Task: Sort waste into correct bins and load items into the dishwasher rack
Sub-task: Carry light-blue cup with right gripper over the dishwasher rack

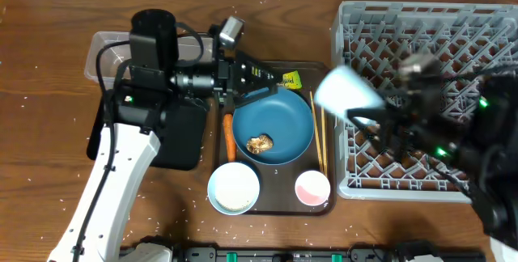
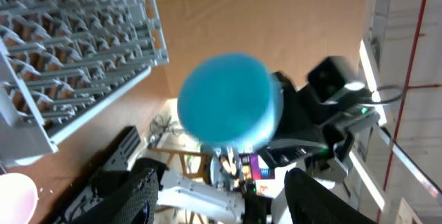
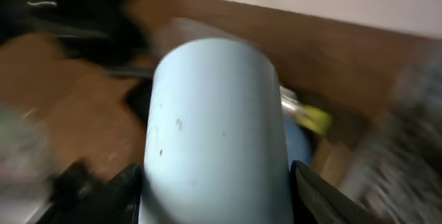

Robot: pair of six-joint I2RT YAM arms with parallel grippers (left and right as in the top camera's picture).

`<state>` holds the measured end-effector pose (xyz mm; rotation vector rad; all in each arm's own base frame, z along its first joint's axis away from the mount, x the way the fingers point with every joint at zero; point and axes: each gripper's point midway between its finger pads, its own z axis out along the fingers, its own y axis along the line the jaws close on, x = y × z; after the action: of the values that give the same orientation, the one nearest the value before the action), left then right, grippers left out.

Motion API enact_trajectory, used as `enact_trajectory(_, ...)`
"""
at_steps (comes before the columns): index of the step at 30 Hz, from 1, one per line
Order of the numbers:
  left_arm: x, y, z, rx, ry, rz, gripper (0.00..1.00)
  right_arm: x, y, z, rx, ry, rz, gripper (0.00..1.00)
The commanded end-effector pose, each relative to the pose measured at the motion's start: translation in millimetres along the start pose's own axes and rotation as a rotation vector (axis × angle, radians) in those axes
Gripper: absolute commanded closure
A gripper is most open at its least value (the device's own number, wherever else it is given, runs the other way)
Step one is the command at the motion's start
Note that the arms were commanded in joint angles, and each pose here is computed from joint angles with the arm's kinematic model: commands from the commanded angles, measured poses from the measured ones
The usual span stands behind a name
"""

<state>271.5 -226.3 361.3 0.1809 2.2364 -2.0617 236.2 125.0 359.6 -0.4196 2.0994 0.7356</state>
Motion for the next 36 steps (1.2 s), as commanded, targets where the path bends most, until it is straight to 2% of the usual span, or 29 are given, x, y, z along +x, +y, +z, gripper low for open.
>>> enact_trajectory(1,-5,-6,-6,0.001,-0.022,0.027,0.40,5,-56,-32,0.340,-0.042,0.130,0.40)
enact_trajectory(5,-6,-6,-6,0.001,-0.023,0.028,0.40,31,-100,-63,0.590,-0.012,0.296,0.36)
enact_trajectory(9,-5,-6,-6,0.001,-0.022,0.027,0.40,60,-117,-78,0.693,0.048,0.471,0.37)
enact_trajectory(12,-5,-6,-6,0.003,-0.020,0.027,0.40,82,-135,-92,0.809,0.119,0.554,0.37)
enact_trajectory(16,-5,-6,-6,0.002,-0.020,0.031,0.40,99,-147,-96,0.856,0.192,0.631,0.38)
enact_trajectory(19,-5,-6,-6,0.002,-0.020,0.031,0.40,102,-148,-88,0.821,0.230,0.651,0.38)
enact_trajectory(24,-5,-6,-6,0.002,-0.021,0.080,0.41,94,-143,-70,0.696,0.245,0.597,0.30)
enact_trajectory(28,-8,-5,-6,-0.012,-0.039,0.156,0.50,82,-137,-63,0.625,0.214,0.539,0.25)
enact_trajectory(36,-37,20,-10,-0.200,-0.214,0.356,0.52,65,-124,-45,0.471,0.175,0.487,0.21)
